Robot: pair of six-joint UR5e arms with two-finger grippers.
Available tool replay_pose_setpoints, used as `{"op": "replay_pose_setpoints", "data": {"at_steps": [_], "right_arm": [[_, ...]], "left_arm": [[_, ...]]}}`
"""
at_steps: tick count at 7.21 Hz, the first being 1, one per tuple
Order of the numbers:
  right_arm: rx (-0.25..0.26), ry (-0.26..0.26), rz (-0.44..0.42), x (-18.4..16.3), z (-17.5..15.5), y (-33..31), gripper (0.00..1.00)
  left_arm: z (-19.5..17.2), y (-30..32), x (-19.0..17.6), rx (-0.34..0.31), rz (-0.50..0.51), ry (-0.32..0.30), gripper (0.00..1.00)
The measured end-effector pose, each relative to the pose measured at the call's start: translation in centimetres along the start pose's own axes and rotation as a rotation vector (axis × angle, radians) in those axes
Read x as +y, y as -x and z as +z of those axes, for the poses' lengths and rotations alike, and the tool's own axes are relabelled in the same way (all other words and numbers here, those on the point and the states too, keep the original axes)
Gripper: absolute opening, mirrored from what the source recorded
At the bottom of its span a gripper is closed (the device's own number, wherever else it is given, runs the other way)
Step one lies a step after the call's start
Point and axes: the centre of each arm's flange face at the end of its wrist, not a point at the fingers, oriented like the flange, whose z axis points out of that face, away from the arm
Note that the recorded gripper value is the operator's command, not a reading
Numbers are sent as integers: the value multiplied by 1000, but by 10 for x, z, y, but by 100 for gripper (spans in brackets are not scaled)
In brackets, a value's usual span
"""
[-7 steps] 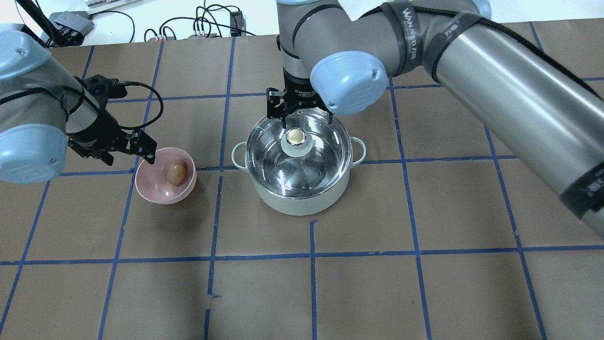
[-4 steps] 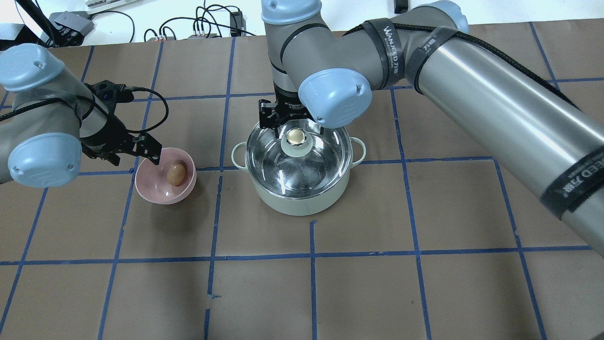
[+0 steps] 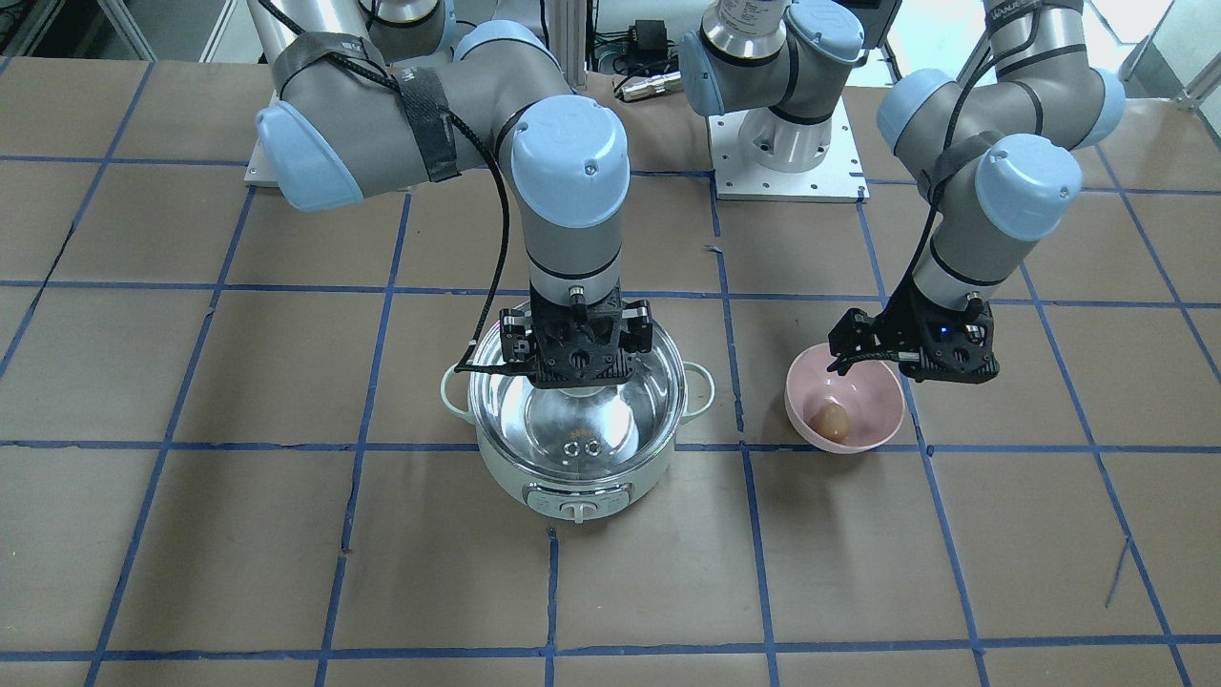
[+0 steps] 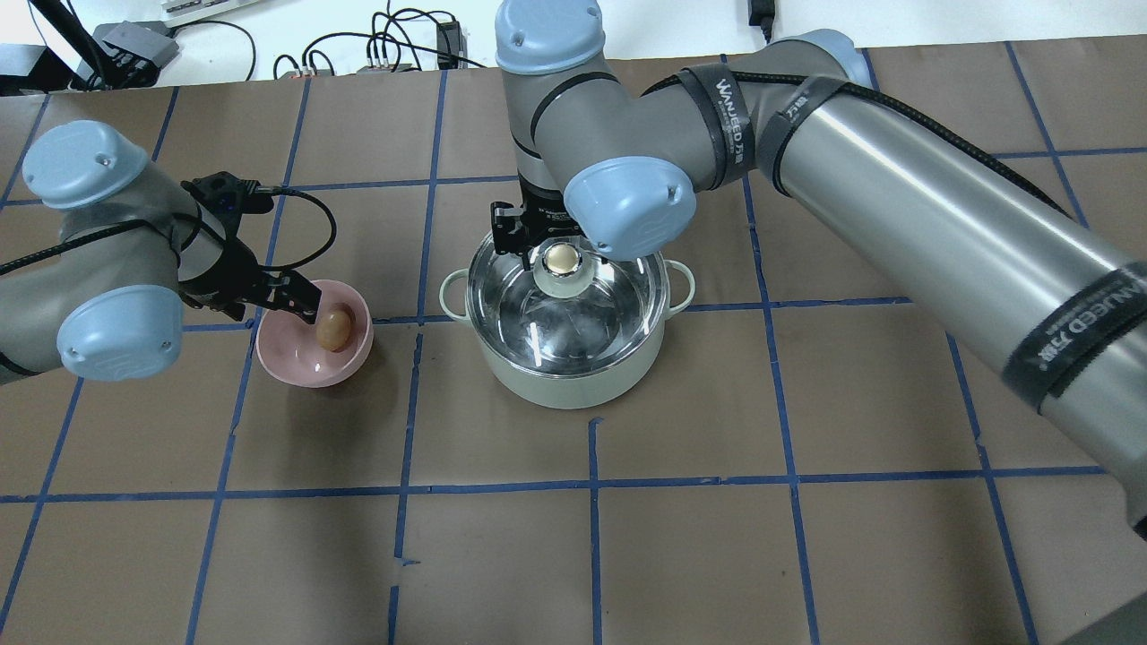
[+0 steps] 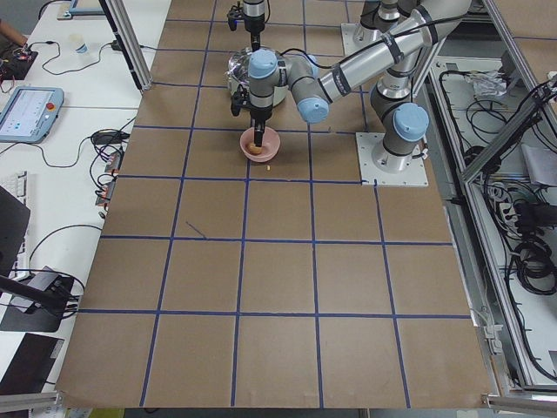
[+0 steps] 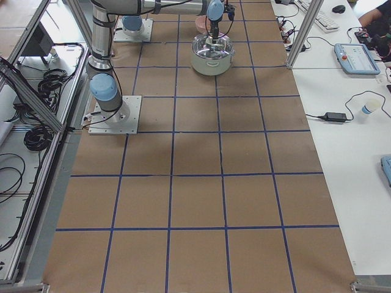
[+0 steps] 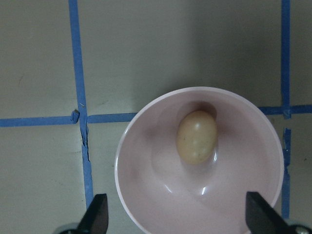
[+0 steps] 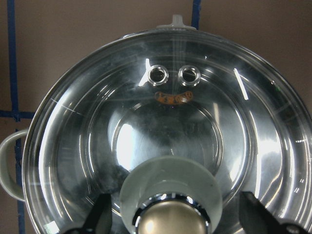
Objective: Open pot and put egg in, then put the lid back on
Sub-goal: 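Grasp the glass lid knob with the right gripper while the left lowers, then lift the glass lid off the pot and move it aside with the right gripper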
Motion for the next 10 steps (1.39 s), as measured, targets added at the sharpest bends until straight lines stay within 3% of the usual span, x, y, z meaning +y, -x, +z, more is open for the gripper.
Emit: {"op": "replay_pose_setpoints", "data": {"at_steps": [1,3,4,8,10], "right_arm": [[3,-3,-5,1,1,3,58],[7,-5,-11,3,1,5,20],[8,-6,-12,3,1,5,9],[4,-28,-18,2,-13,5,3],[-4,-56,-4,13,-69,-15,2]], "left_arm": [[6,-1,0,10,21,-8,99],[24,-1,-1,6,53,-42,99],[28,-2,-1,4,58,-49,99],[35,-5,-1,8,47,-43,99],[40,-5,-2,12,40,-35,99]]}}
